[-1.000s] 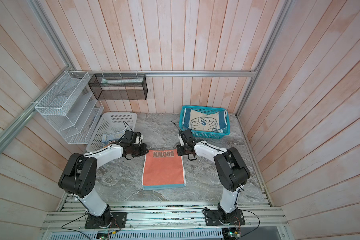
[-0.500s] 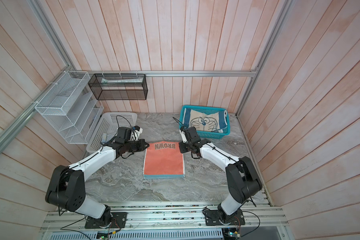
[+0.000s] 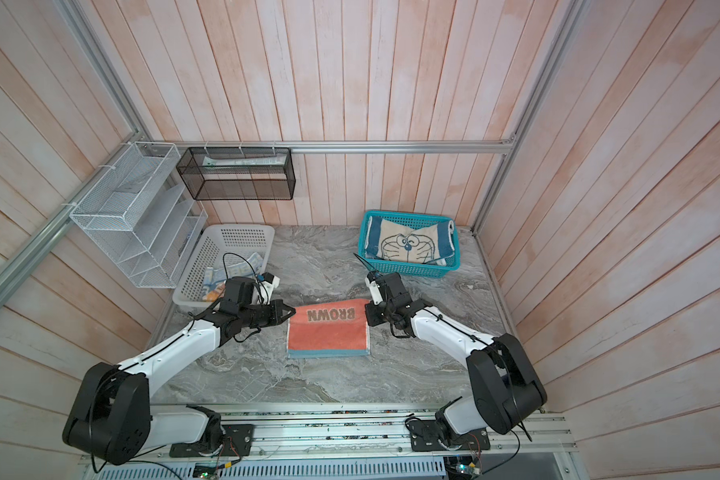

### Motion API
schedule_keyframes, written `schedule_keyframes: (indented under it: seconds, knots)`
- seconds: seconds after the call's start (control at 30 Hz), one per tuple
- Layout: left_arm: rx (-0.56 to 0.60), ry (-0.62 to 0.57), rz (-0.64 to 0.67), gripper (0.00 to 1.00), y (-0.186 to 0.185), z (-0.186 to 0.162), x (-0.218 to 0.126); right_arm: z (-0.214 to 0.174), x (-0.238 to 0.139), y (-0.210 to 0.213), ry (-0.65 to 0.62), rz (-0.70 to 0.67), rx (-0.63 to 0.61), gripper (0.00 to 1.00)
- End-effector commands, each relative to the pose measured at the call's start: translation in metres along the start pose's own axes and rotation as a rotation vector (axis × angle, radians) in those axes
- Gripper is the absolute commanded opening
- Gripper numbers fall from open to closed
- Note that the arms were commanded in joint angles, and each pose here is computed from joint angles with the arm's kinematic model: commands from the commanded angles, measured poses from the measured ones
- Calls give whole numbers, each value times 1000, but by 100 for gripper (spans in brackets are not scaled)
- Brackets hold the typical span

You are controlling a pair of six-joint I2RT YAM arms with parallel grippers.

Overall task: Fold and stack the towels
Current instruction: 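Fold the far edge over toward the robot with both grippers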

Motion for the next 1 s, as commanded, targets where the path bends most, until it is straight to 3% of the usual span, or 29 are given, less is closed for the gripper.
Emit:
schedule_keyframes:
  seconds: [0.0, 0.07, 0.1, 0.2, 0.3, 0.5, 0.6, 0.73, 0.97]
  knots:
    - [-9, 17, 23, 0, 6, -14, 0, -18, -1, 6, 31, 36, 16, 0]
    - [-26, 28, 14, 0, 7, -25, 2, -36, -1, 9, 62, 63, 17, 1]
    - [-33, 35, 8, 0, 6, -31, 2, -46, -2, 12, 80, 75, 18, 8]
    - [-50, 74, 31, 20, 4, -54, -5, -74, -14, 20, 129, 111, 40, 32]
    - [-76, 74, 71, 34, 5, -78, -22, -88, -36, 19, 124, 131, 99, 44]
    - [-166, -18, 127, 49, 7, -88, -45, -82, -64, 1, -19, 108, 253, 56]
    - [-197, 2, 133, 49, 11, -87, -39, -74, -62, -4, -28, 117, 302, 58]
    - [-212, 67, 73, 49, 9, -87, -20, -71, -42, -1, 59, 117, 316, 58]
    - [-215, 90, 26, 49, 12, -87, 0, -68, -3, 10, 192, 120, 264, 48]
Point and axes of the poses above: each gripper's point midway between its finger pads, its own x axis out along the fingers, its own y axis along the line the jaws close on, z = x × y, the point moved 2 cm from there along -x, back along the fingers, and after that the axes turned 15 degrees about x, right-handed, at the moved point
